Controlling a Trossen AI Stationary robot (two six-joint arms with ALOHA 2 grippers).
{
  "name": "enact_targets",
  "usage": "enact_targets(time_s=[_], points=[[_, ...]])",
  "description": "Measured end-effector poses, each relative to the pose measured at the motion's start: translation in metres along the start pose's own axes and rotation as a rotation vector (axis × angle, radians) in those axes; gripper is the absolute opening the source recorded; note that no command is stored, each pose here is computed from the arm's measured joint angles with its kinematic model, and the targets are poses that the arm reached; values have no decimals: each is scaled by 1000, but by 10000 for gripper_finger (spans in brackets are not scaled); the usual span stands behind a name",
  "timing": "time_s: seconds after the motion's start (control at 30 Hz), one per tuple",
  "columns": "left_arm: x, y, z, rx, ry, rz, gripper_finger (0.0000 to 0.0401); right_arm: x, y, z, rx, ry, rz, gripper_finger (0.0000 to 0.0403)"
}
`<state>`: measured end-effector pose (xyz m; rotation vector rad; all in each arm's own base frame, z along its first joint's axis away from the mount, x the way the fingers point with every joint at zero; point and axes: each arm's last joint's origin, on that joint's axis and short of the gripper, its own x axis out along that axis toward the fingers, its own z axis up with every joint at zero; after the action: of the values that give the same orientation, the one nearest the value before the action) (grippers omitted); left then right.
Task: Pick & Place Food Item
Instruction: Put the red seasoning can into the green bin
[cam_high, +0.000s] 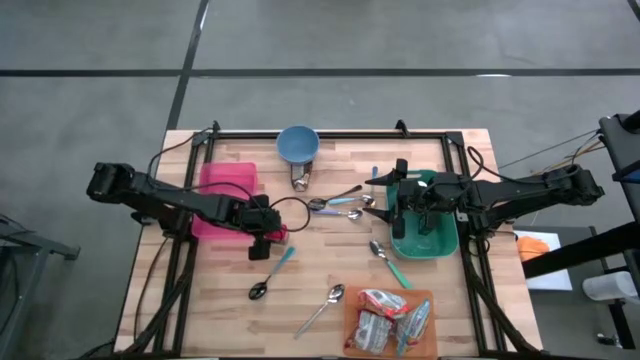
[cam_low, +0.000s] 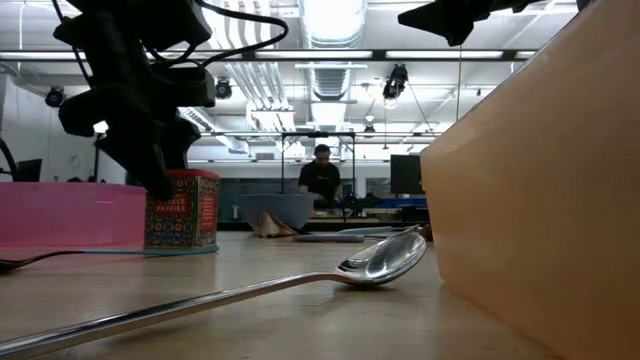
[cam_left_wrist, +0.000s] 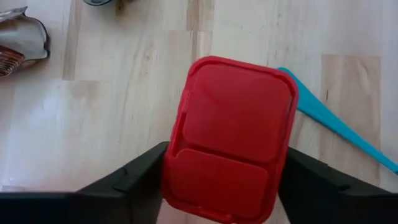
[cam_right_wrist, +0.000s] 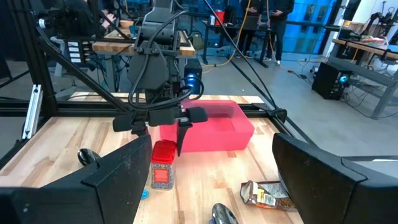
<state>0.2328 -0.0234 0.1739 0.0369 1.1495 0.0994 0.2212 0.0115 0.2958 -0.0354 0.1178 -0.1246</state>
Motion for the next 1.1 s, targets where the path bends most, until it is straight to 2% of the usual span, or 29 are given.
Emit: enact_targets(time_s=[0.17, 0.33, 0.47, 0.63, 1.1], points=[[0, 0, 0, 0, -1, -3, 210, 0, 0, 0, 0, 0, 0, 331], [0, 0, 0, -1, -2, -5, 210, 0, 0, 0, 0, 0, 0, 331], [0, 0, 1, -3, -4, -8, 227, 0, 0, 0, 0, 0, 0, 331], [0, 0, 2, -12, -13, -8, 208, 0, 0, 0, 0, 0, 0, 331], [-1, 0, 7, -19, -63, -15, 208, 0, 0, 0, 0, 0, 0, 331]])
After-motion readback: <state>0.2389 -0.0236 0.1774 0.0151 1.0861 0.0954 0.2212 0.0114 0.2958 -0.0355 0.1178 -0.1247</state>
